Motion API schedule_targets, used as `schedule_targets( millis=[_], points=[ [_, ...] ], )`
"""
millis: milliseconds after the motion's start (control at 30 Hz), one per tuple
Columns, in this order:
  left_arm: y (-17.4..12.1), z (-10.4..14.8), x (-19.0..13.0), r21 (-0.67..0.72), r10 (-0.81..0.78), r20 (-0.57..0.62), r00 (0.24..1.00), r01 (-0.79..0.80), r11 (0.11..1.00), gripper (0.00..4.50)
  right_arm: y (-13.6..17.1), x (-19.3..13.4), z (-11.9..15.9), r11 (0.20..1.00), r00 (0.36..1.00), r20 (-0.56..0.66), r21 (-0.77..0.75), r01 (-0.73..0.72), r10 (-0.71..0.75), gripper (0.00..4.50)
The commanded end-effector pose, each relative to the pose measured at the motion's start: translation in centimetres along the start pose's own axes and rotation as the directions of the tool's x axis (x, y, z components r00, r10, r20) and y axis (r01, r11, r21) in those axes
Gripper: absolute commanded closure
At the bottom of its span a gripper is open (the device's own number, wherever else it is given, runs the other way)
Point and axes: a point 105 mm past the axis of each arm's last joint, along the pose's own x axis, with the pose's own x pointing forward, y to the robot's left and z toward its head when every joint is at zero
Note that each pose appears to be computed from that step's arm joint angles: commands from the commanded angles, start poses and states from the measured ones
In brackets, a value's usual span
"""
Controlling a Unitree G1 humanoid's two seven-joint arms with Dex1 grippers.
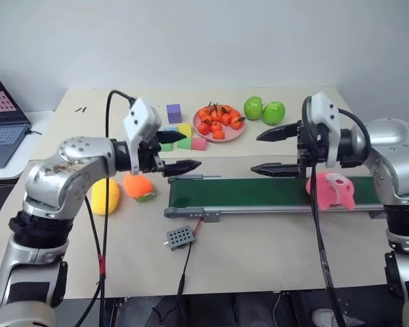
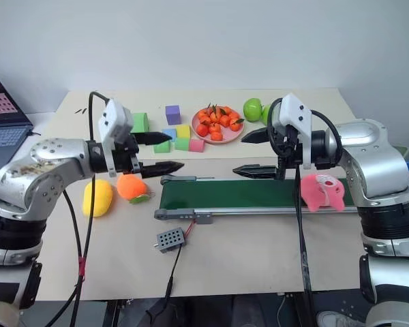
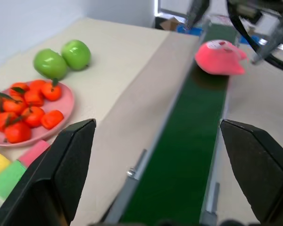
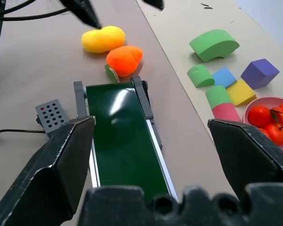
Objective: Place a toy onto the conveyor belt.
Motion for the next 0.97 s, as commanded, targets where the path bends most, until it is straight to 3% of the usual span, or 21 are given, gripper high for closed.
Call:
schedule_targets(
  millis=[33,967],
  points=[
    [0.30,1.38,-0.55,0.014,0.018,0.040,0.999,-0.019,1.000,0.03,0.07,-0.59,1.31,0.999,0.999,0.034,-0.034,0.018,-0.017,0.00],
    [0.38,1.70,-0.34,0.034,0.039,0.021,0.999,-0.039,0.999,0.03,0.14,-0.28,1.23,0.999,0.999,0.045,-0.028,0.019,-0.017,0.00]
  ],
)
